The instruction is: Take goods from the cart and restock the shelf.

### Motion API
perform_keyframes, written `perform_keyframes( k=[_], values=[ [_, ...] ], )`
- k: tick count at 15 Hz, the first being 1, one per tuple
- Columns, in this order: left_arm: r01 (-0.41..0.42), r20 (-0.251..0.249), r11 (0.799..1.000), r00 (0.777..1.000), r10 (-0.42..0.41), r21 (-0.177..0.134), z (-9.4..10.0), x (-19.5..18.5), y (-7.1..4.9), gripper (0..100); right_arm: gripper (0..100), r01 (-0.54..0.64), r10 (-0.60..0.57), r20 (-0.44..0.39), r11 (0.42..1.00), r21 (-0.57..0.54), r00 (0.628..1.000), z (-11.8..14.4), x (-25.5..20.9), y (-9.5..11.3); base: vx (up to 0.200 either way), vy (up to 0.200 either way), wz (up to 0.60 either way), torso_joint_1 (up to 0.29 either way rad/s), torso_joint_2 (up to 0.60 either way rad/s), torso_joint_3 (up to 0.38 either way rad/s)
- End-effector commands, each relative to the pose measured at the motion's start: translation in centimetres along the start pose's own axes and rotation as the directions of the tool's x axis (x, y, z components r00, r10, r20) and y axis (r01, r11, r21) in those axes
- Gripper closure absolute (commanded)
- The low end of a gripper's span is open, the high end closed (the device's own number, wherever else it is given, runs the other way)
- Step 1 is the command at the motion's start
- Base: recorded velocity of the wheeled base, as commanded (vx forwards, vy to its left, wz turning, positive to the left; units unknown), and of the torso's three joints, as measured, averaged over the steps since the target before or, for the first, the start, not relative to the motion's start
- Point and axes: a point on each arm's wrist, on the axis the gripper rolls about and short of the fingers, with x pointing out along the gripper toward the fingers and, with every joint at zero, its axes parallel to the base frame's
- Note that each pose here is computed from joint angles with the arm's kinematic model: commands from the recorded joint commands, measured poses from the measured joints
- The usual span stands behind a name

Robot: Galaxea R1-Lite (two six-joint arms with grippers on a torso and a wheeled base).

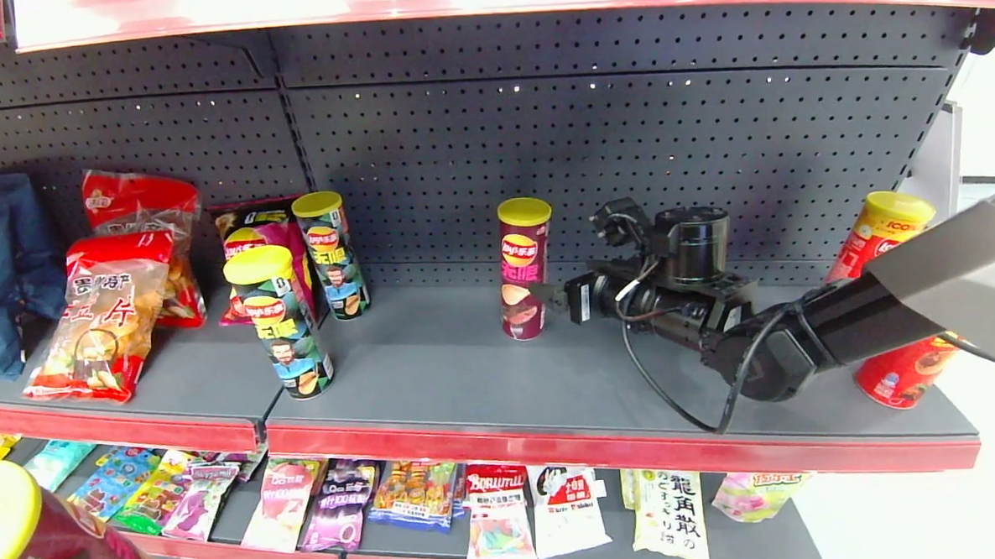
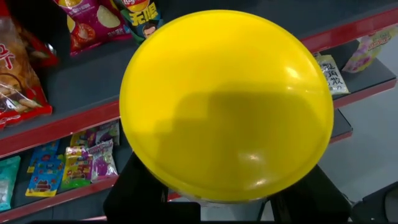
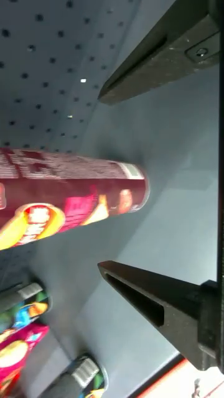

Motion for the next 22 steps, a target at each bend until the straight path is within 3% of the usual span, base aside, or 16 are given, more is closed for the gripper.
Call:
perform_keyframes(
  k=[1,12,22],
  values=[
    [0.003,-0.009,1.0,1.0,-0.003,-0.003,-0.1,0.1,0.0,100,0,-0.01,0.01,0.008,1.0,-0.002,1.0,0.1,0.4,0.2,0.0,0.0,0.0,0.0,0.0,0.0],
    [0.01,-0.028,1.0,1.0,-0.01,-0.011,-0.1,0.5,0.1,100,0,-0.057,0.057,0.051,0.998,0.005,0.997,0.3,3.2,1.9,0.0,0.0,0.0,0.0,0.0,0.0],
    [0.008,-0.027,1.0,1.0,-0.008,-0.01,-0.1,0.5,0.1,100,0,-0.042,0.042,0.045,0.999,0.008,0.998,-0.4,5.3,1.3,0.0,0.0,0.0,0.0,0.0,0.0]
  ],
)
